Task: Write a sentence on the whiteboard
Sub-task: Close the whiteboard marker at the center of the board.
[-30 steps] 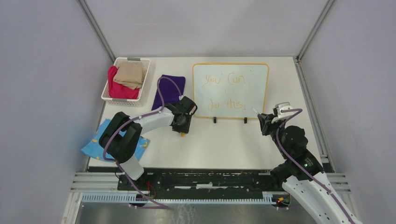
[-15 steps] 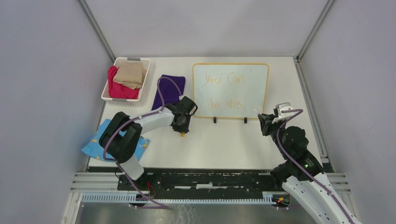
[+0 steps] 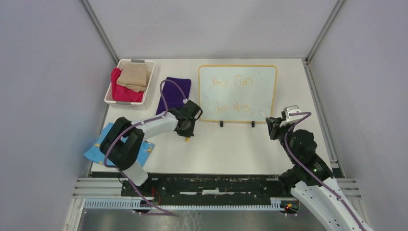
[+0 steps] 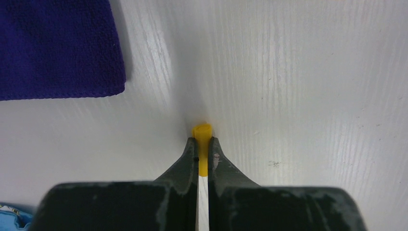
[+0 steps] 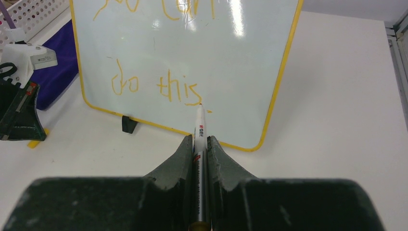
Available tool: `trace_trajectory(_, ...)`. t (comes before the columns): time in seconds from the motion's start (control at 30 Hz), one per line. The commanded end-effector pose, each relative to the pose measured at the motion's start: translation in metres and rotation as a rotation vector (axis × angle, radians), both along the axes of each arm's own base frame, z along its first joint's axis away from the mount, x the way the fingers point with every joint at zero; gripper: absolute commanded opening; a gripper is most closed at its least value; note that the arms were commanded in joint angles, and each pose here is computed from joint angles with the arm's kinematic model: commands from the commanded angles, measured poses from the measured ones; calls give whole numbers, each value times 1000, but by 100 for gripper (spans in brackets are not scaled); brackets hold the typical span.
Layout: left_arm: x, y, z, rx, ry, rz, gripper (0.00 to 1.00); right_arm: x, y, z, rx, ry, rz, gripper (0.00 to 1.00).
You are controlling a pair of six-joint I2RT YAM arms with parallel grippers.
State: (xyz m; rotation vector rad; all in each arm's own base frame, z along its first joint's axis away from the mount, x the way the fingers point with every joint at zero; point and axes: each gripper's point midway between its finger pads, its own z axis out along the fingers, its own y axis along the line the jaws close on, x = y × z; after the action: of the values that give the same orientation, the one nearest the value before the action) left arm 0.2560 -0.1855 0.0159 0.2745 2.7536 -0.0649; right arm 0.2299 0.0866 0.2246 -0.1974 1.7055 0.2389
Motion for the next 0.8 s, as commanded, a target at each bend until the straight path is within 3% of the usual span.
trace_trajectory(0.0, -2, 11, 8, 5, -37, 65, 2, 2, 0, 25, 33, -57, -10, 0)
trace_trajectory(0.27, 23, 15, 97, -100, -291, 167, 2, 3, 10, 43, 49, -83, 40, 0)
trace_trajectory(0.6, 27, -4, 241, -486, -625, 148, 2, 9, 35, 103, 146, -206, 144, 0)
trace_trajectory(0.77, 32, -9, 327, -667, -833, 141, 2, 20, 42, 172, 204, -339, 148, 0)
